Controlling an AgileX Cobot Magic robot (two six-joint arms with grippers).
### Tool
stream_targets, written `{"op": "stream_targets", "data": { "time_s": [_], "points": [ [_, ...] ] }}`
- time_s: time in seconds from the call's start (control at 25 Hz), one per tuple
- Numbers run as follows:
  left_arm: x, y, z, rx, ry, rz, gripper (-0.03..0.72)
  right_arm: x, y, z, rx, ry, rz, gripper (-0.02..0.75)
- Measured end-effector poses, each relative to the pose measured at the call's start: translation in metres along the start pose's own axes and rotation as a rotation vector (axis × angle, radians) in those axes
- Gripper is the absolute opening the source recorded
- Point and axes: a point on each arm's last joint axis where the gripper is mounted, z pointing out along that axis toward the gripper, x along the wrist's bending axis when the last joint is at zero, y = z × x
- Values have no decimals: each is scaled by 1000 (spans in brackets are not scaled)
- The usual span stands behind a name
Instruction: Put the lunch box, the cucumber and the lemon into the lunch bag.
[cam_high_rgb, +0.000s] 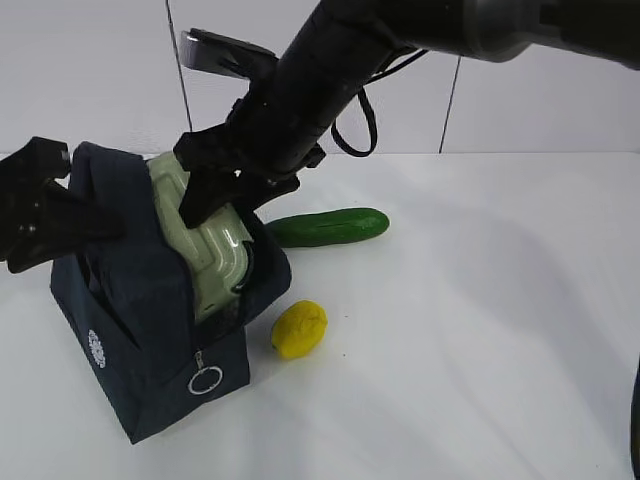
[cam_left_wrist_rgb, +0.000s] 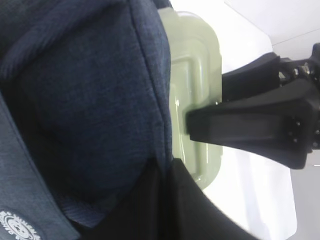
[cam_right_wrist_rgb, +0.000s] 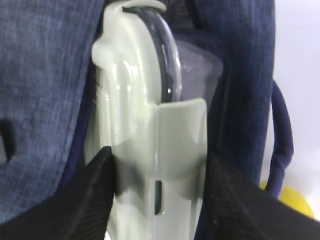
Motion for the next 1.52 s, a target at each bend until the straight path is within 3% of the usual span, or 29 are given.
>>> {"op": "stream_targets", "data": {
  "time_s": [0.76,1.52],
  "points": [
    [0,0,0,-1,-1,-3,-3,25,4,25,21,-11,-105,397],
    [-1,-1,-1,8,-10,1,-3,33,3,24,28,81,-132,424]
  ]
}}
